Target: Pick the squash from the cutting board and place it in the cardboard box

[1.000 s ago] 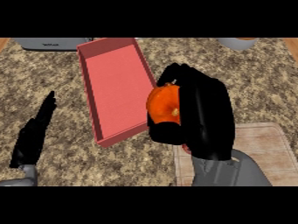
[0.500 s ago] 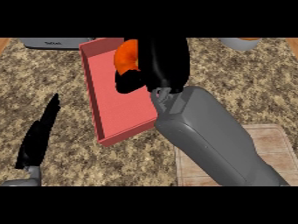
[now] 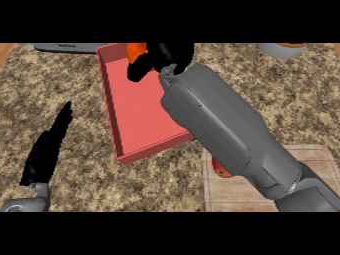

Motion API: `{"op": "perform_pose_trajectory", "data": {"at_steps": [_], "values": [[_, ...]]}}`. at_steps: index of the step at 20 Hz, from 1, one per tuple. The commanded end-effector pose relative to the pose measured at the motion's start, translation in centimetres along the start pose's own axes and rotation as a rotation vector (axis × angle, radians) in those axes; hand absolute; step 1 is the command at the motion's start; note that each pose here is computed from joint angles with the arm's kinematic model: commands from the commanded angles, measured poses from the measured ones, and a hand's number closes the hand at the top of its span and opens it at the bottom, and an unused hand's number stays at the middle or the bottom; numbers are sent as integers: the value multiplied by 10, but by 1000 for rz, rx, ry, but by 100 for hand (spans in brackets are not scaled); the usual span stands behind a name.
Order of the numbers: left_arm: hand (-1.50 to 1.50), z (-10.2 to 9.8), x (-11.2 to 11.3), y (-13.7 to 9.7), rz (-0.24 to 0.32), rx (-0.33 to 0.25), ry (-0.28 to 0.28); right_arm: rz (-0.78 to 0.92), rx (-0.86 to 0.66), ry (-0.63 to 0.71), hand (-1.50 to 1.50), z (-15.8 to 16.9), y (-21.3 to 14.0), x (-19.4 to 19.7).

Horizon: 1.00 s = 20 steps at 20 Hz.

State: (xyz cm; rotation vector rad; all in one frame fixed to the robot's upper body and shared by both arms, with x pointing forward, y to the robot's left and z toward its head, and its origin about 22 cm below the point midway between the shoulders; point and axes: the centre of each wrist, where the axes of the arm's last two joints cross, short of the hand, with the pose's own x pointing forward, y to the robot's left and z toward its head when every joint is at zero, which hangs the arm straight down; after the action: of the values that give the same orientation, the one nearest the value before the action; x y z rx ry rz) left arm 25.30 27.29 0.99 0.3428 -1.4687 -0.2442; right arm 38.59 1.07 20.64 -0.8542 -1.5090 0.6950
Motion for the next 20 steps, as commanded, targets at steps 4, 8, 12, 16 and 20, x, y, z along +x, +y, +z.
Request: {"op": "perform_pose_trajectory", "data": {"at_steps": [4, 8, 12, 16, 20], "values": [[0, -12, 6, 1, -13, -12, -34, 36, 61, 114, 150, -23, 35, -33], [0, -6, 16, -13, -9, -24, -45, -44, 47, 182, -150, -32, 36, -42], [0, -11, 19, -12, -7, -51, -58, -78, 29, 176, -150, -32, 46, -56], [0, -10, 14, -7, 16, -29, -32, -235, -85, 141, -150, -36, 37, -50], [0, -11, 16, -7, 4, -18, -35, -409, -266, 149, -150, -35, 32, -47]]}}
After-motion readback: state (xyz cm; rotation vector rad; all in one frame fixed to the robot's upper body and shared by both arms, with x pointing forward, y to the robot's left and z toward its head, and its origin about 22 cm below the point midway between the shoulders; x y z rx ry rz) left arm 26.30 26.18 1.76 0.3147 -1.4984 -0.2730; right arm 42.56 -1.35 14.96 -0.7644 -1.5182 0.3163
